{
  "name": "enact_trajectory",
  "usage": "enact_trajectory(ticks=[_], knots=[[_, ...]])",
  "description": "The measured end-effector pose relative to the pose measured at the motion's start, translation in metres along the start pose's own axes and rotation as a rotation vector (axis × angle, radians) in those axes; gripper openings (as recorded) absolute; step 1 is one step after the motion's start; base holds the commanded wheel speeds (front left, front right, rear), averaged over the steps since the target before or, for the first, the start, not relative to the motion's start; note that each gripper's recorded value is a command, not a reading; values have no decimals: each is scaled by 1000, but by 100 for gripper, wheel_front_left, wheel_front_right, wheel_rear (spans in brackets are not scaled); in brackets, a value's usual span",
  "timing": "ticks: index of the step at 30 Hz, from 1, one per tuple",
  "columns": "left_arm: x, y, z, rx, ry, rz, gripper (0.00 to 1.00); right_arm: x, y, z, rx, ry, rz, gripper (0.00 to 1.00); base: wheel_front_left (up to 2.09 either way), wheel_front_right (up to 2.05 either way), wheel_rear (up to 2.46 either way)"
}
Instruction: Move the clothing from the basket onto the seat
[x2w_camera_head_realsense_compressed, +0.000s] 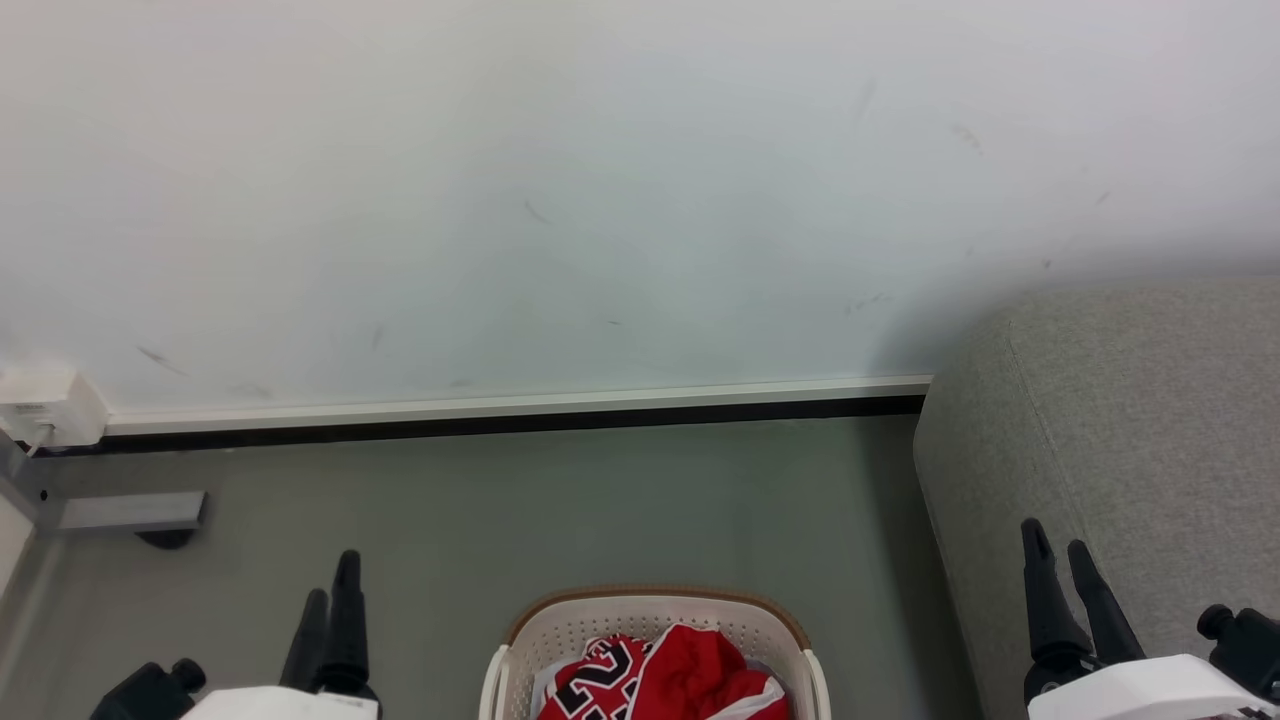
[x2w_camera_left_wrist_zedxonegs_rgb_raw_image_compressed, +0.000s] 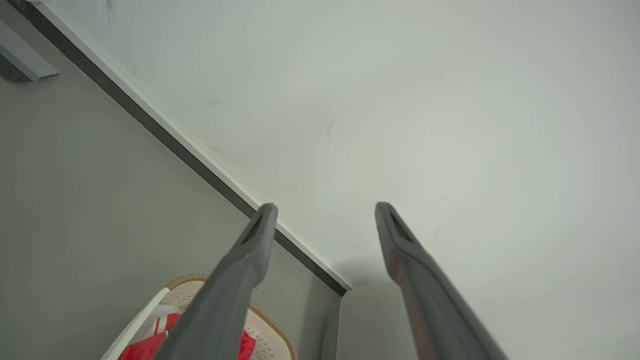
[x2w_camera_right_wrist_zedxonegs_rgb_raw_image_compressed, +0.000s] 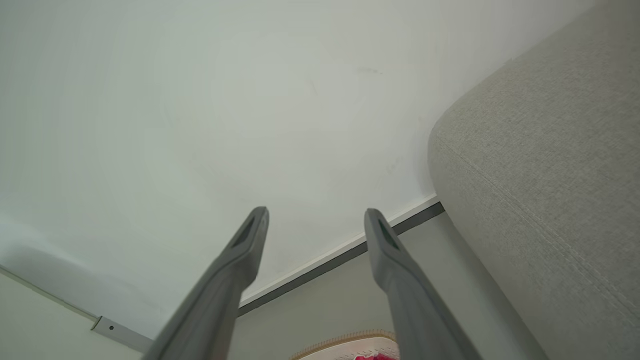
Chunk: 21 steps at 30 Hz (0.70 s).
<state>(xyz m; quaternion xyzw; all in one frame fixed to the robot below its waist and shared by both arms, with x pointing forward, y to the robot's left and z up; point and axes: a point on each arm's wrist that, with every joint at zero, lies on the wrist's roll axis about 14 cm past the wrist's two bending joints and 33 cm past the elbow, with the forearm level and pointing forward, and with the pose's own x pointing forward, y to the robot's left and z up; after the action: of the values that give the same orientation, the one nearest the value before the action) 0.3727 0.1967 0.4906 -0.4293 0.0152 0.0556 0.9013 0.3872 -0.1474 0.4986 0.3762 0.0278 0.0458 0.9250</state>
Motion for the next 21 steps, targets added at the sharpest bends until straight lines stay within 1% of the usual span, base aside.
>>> enact_trajectory(ticks=[13,21], knots=[[-2,-6,-1,200,-17,-36,100,1,10,-5,-164,2,39,100,0,0,0],[-2,-13,2,314,-41,-65,100,0,9,-11,-258,16,46,100,0,0,0]])
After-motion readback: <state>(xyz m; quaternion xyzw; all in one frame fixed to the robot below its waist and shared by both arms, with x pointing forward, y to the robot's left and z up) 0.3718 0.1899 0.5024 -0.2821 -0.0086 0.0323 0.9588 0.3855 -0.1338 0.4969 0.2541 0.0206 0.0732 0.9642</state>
